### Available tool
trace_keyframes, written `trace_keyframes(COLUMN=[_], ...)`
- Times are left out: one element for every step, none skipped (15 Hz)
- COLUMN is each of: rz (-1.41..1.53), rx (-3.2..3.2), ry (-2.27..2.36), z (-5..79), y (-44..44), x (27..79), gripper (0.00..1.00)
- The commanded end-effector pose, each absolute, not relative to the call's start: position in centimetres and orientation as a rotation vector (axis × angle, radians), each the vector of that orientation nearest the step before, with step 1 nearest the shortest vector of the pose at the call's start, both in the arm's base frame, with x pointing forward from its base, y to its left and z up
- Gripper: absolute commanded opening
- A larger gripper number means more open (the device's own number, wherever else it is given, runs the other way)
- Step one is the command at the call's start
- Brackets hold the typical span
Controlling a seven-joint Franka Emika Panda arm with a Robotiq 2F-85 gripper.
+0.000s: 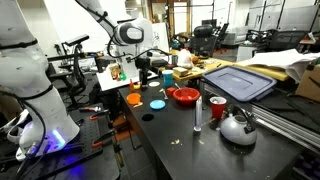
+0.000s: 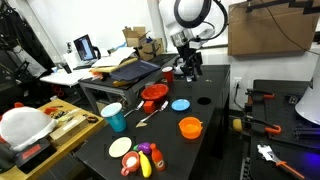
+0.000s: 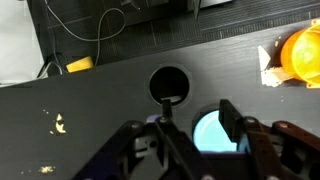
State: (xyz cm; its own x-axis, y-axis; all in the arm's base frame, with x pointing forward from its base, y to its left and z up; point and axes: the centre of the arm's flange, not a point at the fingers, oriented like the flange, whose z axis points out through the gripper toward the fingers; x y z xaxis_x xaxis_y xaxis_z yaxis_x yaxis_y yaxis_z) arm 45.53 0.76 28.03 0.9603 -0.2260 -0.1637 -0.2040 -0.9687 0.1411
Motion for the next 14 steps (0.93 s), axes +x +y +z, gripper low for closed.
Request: trace_keyframes(rz=[-0.19,-0.18,-0.171,-0.167,-0.168,-0.184,-0.21,-0.226,-0.24,-0.254,-0.264,-0.274,-0.282,-0.281], rx=[3.031,3.048,3.064,3.076,3.092,3.112,3.132,3.153,3.169,3.185,3.2,3.211,3.22,3.222], ry=[-0.14,-0.105,-0.068,-0.032,0.005,0.04,0.071,0.096,0.122,0.145,0.167,0.187,0.21,0.238], z=[29.4,29.7,29.9,30.0,30.1,29.9,29.6,29.3,29.0,28.6,28.3,28.0,27.7,27.3], y=[4.1,5.0,6.0,6.8,7.5,8.3,9.0,9.5,10.1,10.5,10.8,11.0,11.2,11.5], x=[44.1,44.0,43.9,43.8,43.7,43.6,43.5,43.3,43.2,43.1,43.0,43.0,42.9,42.9], gripper=[0.86,0.93,0.99,1.0,1.0,1.0,1.0,1.0,1.0,1.0,1.0,1.0,1.0,1.0])
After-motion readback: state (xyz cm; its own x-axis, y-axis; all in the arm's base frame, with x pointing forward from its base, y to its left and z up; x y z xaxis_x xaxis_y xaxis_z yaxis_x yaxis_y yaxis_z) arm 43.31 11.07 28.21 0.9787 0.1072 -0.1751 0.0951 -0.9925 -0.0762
